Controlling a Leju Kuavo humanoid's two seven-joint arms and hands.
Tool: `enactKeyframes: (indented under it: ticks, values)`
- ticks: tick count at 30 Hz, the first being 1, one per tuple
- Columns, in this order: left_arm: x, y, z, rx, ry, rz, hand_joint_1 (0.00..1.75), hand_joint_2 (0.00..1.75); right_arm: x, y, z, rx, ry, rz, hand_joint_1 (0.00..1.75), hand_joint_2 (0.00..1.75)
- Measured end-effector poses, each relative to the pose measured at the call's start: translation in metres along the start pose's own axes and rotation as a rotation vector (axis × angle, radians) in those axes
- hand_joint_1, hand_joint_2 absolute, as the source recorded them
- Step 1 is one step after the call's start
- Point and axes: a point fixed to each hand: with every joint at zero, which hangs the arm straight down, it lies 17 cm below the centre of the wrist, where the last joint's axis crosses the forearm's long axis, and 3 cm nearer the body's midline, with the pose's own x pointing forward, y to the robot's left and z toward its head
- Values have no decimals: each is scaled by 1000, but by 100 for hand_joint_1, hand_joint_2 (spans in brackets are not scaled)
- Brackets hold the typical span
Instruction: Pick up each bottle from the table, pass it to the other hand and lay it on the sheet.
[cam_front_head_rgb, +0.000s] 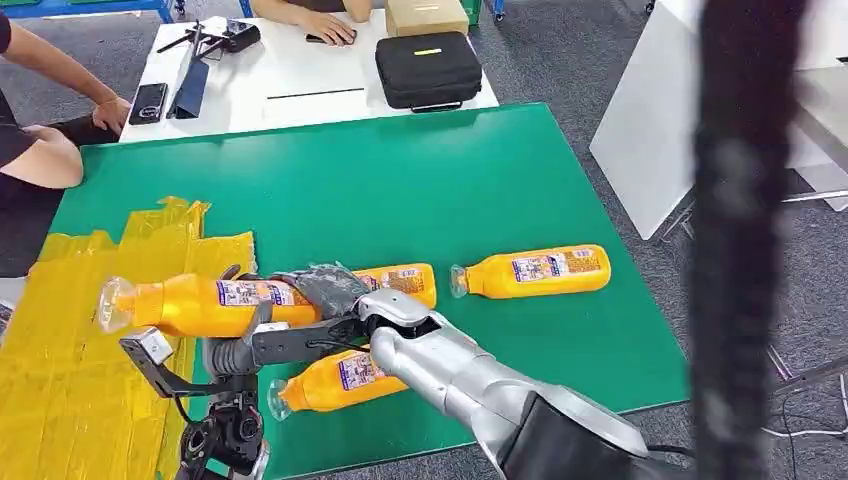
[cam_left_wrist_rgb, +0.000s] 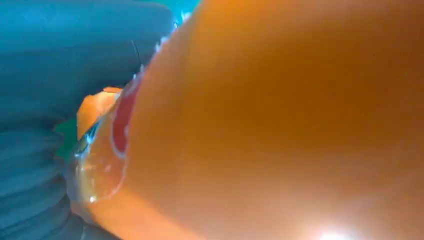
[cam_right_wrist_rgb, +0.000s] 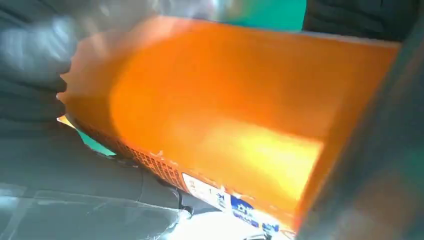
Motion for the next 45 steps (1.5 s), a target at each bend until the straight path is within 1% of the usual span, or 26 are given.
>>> enactKeyframes:
  ticks: [4, 5, 6, 7, 8, 12, 13, 14, 16, 18, 19, 20, 21, 23, 25, 29, 32, 34, 36, 38, 39, 41, 42, 43, 45]
  values:
    - [0, -1, 0, -1, 0, 12, 175, 175, -1, 0, 0, -2, 4, -5, 175, 175]
    - [1, 0, 0, 0, 0, 26, 175, 175, -1, 0, 0, -1, 5, -3, 154, 175]
    - [2, 0, 0, 0, -1, 45, 175, 175, -1, 0, 0, 0, 6, 2, 2, 175]
    - [2, 0, 0, -1, 1, 65, 175, 175, -1, 0, -1, 0, 7, 7, 0, 175]
    - [3, -1, 0, -2, 1, 92, 175, 175, -1, 0, -1, 0, 9, 10, 0, 0]
    - [20, -3, -5, -17, -31, 161, 175, 175, -1, 5, 1, -2, 10, -5, 0, 0]
    - [24, -1, -7, -9, -47, 127, 175, 175, -3, 4, 2, -5, 12, -13, 0, 0]
    - [33, 3, -10, 15, -91, 48, 175, 175, -4, 6, 3, -5, 13, -26, 0, 0]
    - [65, 18, -18, 111, -227, -216, 175, 175, -13, 13, 11, -12, 16, -75, 0, 0]
    - [98, 32, -21, 200, -342, -395, 175, 175, -19, 16, 18, -19, 11, -122, 0, 0]
    - [115, 39, -20, 249, -399, -502, 175, 175, -22, 16, 21, -26, 9, -142, 0, 0]
    - [139, 46, -17, 314, -478, -640, 175, 175, -25, 12, 25, -39, -4, -166, 0, 0]
    - [160, 46, -13, 351, -556, -757, 175, 175, -30, 10, 30, -49, -7, -186, 0, 0]
    - [199, 32, -8, 342, -711, -989, 175, 175, -37, 5, 39, -63, -24, -220, 0, 0]
    - [224, 31, -6, 351, -793, -1124, 175, 175, -42, 0, 47, -81, -34, -238, 0, 0]
    - [246, 43, -1, 392, -841, -1250, 175, 175, -50, -8, 58, -115, -38, -250, 0, 0]
    - [251, 42, 0, 383, -861, -1342, 175, 175, -51, -10, 61, -126, -39, -250, 0, 0]
    - [246, 33, -4, 335, -878, -1479, 175, 175, -52, -10, 63, -128, -37, -247, 0, 0]
    - [234, 23, -11, 266, -883, -1628, 175, 175, -53, -9, 65, -119, -37, -243, 0, 0]
    - [214, 24, -18, 195, -849, -1761, 175, 175, -53, -9, 66, -113, -37, -238, 0, 0]
    - [210, 28, -19, 192, -833, -1773, 175, 175, -53, -10, 66, -114, -38, -236, 0, 175]
    - [204, 31, -22, 182, -813, -1798, 175, 175, -56, -8, 68, -107, -35, -233, 0, 175]
    - [196, 34, -27, 164, -787, -1835, 175, 175, -56, -7, 69, -100, -34, -226, 0, 175]
    - [184, 41, -32, 148, -741, -1884, 175, 175, -56, -7, 69, -93, -35, -220, 0, 175]
    - [153, 66, -44, 151, -576, -1962, 175, 175, -56, -5, 70, -78, -36, -202, 0, 175]
